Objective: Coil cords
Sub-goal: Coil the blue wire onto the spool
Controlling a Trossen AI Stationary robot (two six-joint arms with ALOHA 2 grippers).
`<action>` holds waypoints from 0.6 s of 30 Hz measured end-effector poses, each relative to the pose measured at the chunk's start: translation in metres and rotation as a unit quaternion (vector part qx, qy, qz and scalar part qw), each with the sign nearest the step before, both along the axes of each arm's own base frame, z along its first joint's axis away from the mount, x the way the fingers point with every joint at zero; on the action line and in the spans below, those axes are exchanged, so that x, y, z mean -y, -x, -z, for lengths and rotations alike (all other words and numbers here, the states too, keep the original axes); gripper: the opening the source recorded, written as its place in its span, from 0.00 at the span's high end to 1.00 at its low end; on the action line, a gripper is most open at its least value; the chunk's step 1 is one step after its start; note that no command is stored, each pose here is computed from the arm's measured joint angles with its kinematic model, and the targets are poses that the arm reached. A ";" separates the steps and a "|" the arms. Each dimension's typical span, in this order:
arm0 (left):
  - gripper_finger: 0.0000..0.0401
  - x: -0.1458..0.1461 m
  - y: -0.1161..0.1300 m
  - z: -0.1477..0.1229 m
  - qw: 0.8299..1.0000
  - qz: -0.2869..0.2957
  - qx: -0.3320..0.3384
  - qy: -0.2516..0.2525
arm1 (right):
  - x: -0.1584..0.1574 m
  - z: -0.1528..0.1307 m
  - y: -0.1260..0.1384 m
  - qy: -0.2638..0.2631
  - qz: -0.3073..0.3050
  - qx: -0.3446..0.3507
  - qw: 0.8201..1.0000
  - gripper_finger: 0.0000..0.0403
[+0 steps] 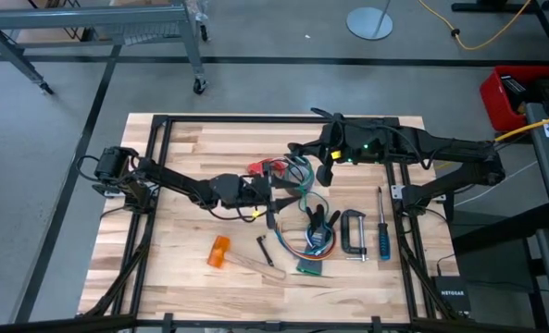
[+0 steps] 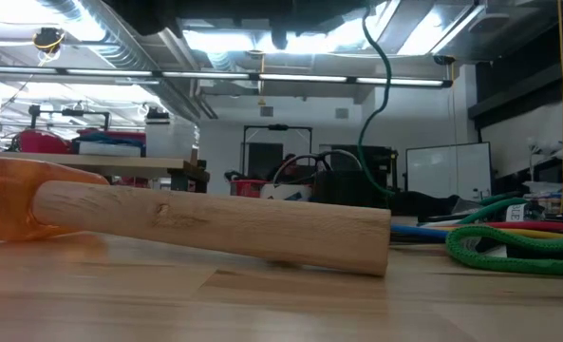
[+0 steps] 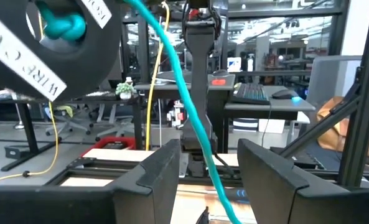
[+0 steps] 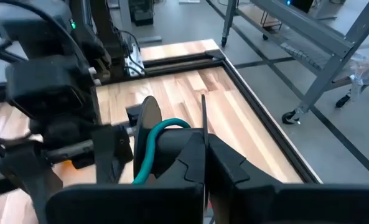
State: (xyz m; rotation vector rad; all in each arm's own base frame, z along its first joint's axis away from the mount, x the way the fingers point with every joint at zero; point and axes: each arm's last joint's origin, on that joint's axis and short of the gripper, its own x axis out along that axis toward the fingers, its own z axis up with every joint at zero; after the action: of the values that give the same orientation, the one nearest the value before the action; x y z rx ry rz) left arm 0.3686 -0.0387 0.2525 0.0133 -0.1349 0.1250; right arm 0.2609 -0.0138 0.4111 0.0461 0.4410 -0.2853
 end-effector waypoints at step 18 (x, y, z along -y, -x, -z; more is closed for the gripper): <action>0.80 -0.004 -0.001 0.002 1.000 -0.004 -0.011 0.005 | -0.001 -0.006 -0.006 -0.004 -0.014 0.040 0.999 0.99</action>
State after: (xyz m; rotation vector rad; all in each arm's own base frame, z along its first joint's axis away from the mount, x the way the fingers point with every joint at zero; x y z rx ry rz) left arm 0.3693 -0.0351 0.2503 0.0053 -0.1113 0.1333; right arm 0.2668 -0.0132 0.4169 0.0592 0.3625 -0.2532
